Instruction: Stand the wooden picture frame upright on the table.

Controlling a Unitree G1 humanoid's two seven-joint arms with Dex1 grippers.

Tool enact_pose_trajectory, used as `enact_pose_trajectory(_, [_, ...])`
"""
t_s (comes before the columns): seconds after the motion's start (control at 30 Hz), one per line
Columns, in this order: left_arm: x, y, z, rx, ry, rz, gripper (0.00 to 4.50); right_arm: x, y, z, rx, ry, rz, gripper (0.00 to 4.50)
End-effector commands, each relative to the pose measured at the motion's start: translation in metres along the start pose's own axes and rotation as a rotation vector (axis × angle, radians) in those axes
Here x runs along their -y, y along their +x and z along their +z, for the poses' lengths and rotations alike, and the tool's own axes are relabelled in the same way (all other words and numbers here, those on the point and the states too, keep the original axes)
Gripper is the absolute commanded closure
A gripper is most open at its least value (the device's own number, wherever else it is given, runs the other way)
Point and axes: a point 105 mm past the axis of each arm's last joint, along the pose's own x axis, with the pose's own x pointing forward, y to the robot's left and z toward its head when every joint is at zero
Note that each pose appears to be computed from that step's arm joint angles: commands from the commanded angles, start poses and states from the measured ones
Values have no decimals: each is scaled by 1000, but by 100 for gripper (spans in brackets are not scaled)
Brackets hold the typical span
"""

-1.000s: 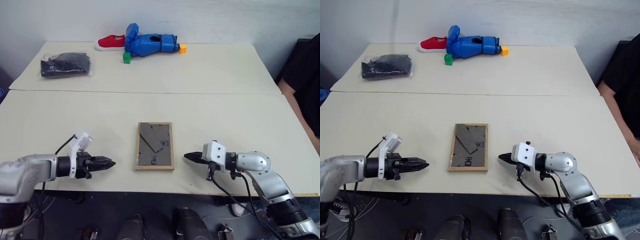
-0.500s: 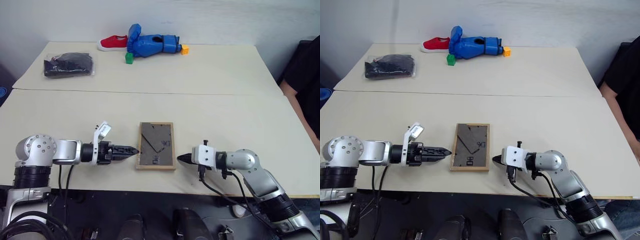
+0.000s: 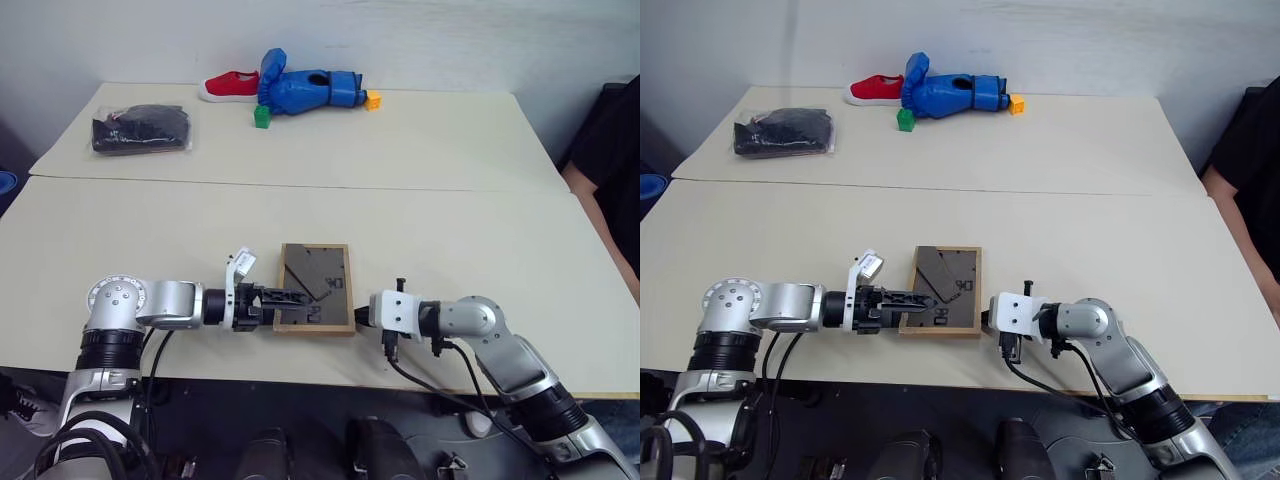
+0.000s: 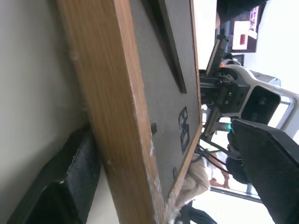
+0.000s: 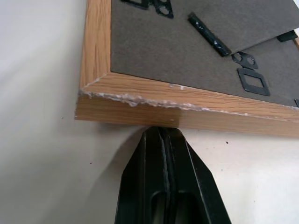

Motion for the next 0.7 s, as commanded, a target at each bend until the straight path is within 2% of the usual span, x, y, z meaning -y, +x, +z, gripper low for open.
enact_pose_trajectory(0.03, [0,8,-5,19,-56,-1,146,-5,5,5,10,-21,21,450])
enact_pose_trajectory(0.17, [-1,10,-5,57,-75,8,259,-5,3,4,6,-15,18,450])
enact_pose_trajectory(0.27, [2,10,-2,103,-77,-12,325,-4,-5,1,4,-4,10,450])
enact_pose_trajectory(0.4, [9,-4,-1,147,-14,-37,323,-1,-32,-5,32,45,-19,450])
enact_pose_trajectory(0.5, [18,-22,2,195,186,-5,323,13,-64,8,195,212,-90,394])
enact_pose_trajectory(0.6, [26,-32,19,333,488,-11,323,31,-80,33,340,298,-94,299])
enact_pose_trajectory(0.67, [27,-35,21,357,665,-13,323,41,-82,51,423,360,-65,228])
enact_pose_trajectory(0.7, [22,-33,21,342,730,6,323,42,-80,62,454,379,-27,207])
